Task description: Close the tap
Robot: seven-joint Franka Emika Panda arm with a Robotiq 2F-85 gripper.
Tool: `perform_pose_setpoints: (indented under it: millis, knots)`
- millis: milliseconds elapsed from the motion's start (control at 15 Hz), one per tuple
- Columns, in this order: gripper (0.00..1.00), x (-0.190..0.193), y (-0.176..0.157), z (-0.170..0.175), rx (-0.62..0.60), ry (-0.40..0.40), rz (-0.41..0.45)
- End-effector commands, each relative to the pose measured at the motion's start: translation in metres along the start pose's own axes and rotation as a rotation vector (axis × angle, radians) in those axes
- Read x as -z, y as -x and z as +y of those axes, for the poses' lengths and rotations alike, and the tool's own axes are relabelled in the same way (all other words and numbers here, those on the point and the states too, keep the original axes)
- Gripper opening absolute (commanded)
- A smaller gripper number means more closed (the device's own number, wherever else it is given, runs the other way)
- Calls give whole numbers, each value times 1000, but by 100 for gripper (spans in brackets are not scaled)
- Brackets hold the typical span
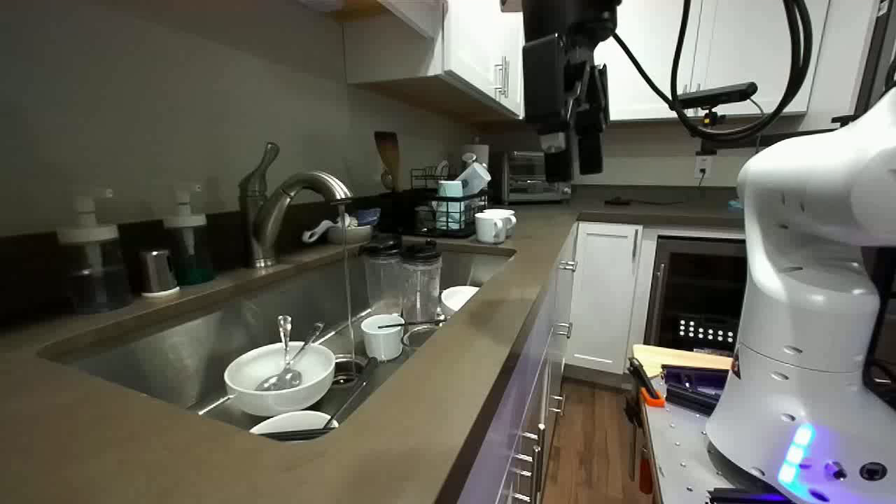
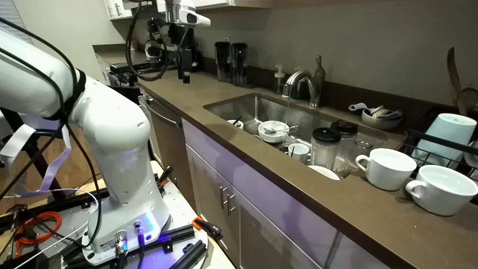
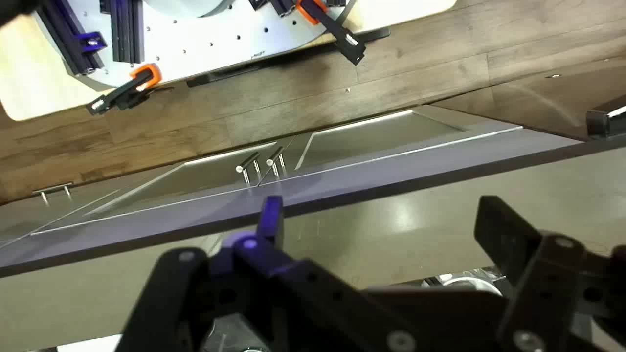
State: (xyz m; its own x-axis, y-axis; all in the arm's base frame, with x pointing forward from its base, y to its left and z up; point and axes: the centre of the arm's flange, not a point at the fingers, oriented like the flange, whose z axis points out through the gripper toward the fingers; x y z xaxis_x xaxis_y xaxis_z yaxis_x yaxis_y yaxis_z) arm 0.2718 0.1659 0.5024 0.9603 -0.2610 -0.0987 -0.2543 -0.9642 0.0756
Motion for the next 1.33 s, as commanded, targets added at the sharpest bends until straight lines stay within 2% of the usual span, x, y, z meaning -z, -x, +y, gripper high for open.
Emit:
perform_pose_setpoints:
  millis: [0,867,1067,1267]
  knots:
    - [100,0,0,0,0,0,0]
    - [100,0,0,0,0,0,0]
    - [100,8,-23,-4,10,12,51]
    - [100,21,-56,-3,29,16,143]
